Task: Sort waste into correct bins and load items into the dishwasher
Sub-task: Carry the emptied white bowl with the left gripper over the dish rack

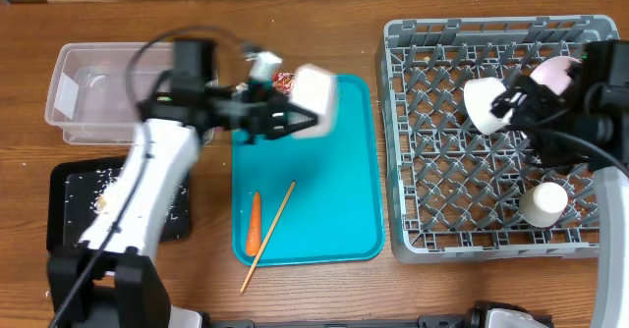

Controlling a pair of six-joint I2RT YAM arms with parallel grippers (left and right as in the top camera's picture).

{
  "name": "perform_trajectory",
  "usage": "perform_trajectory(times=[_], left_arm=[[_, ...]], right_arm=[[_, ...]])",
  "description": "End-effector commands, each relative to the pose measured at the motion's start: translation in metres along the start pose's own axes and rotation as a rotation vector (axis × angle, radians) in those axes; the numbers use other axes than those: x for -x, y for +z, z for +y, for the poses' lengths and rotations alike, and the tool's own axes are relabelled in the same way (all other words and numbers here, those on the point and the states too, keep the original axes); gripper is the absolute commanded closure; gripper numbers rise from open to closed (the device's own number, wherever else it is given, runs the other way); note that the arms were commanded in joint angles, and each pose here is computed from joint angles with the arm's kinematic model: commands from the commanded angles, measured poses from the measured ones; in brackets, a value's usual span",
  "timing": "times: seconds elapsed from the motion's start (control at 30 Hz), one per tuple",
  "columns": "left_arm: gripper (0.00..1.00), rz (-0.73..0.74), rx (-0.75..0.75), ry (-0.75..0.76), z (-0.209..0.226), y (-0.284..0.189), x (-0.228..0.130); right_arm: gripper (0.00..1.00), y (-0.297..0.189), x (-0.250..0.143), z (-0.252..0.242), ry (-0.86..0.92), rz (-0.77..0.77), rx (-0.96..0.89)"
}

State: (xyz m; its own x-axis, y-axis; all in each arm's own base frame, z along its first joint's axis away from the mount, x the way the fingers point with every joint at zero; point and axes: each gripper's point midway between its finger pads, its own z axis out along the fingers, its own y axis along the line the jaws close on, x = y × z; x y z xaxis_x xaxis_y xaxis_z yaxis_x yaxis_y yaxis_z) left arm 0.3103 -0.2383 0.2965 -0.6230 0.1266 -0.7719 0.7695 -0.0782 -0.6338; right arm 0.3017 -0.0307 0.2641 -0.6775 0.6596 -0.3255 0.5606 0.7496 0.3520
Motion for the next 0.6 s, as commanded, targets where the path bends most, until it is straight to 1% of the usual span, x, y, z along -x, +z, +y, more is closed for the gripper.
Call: perform_trajectory(times=[0.0,0.07,0.13,0.23,0.3,0.37,0.5,0.57], left_arm=[[0.96,-0.031,0.078,-0.25,0.003,0.029,0.03],[0.96,-0.138,0.136,-0.219,0.005,0.042,0.061],[0.96,-0.245,0.178,-0.182,0.004,0.053,0.085],[0.96,-0.343,0.231,-0.201,0.009,0.07,0.098],[0.96,-0.35,0.213,-0.189,0.011,0.086,0.098],[0.96,-0.35,0.166,-0.225,0.019,0.104,0.093],[0.96,-0.344,0.116,-0.305,0.054,0.125,0.076],[0.96,-0.315,0.087,-0.339,0.072,0.133,0.063]], right_arm=[[0.0,-0.007,0.011,-0.01,0.052,-0.035,-0.01],[0.0,-0.007,0.012,-0.01,0.073,-0.023,0.017],[0.0,-0.008,0.013,-0.009,0.089,-0.018,0.04],[0.0,-0.008,0.015,-0.008,0.113,-0.025,0.045],[0.0,-0.008,0.016,-0.008,0.112,-0.029,0.043],[0.0,-0.008,0.016,-0.009,0.112,-0.028,0.041],[0.0,-0.008,0.017,-0.008,0.111,-0.033,0.045],[0.0,-0.008,0.015,-0.009,0.113,-0.024,0.04]])
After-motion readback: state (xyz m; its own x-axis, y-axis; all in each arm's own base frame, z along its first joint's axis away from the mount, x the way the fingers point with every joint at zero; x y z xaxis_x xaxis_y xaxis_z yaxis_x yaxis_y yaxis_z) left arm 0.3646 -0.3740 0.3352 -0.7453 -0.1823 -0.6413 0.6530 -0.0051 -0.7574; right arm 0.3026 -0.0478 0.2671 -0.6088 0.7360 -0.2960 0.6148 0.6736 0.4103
